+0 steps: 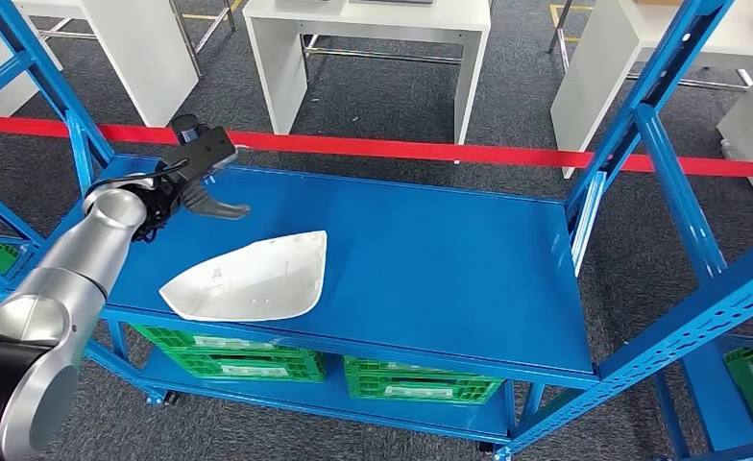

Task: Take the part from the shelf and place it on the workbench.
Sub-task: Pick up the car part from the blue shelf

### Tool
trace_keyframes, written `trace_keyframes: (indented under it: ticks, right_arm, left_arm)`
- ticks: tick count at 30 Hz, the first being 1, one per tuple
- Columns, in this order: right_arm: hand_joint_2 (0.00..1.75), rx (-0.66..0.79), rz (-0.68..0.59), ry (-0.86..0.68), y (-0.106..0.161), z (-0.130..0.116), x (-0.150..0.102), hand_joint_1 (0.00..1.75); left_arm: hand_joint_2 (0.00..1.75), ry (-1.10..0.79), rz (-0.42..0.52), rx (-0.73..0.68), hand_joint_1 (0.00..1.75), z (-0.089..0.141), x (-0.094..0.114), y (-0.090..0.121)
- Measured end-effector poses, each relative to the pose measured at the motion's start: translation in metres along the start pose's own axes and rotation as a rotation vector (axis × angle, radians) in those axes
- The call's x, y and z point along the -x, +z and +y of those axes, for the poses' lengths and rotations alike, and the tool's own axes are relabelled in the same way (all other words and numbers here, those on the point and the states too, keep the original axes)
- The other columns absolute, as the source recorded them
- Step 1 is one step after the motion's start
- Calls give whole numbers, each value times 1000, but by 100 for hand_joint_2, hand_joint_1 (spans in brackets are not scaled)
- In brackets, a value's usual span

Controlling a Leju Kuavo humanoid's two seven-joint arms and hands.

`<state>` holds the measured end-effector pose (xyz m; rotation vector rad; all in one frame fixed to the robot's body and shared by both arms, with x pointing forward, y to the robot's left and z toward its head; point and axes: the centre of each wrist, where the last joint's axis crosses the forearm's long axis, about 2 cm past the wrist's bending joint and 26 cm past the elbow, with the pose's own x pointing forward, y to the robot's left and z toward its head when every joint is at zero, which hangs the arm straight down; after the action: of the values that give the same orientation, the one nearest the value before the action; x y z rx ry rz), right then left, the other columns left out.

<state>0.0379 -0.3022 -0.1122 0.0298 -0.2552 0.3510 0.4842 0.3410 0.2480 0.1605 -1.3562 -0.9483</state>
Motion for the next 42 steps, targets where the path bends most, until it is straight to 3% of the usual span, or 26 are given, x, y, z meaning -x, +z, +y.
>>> trace_keyframes:
  ticks: [6,13,26,42]
  right_arm:
    - [0,-11,14,2,0,0,-2,0]
    - [0,-18,16,7,-1,-1,-4,0]
    - [0,-28,14,36,-1,0,-4,0]
    - [0,-29,24,41,0,1,-2,0]
  left_arm:
    - [175,12,45,31,0,17,-15,0]
    - [175,-2,93,65,0,13,-11,-1]
    - [175,26,110,114,0,-19,20,0]
    - [175,57,115,153,0,-56,27,-7]
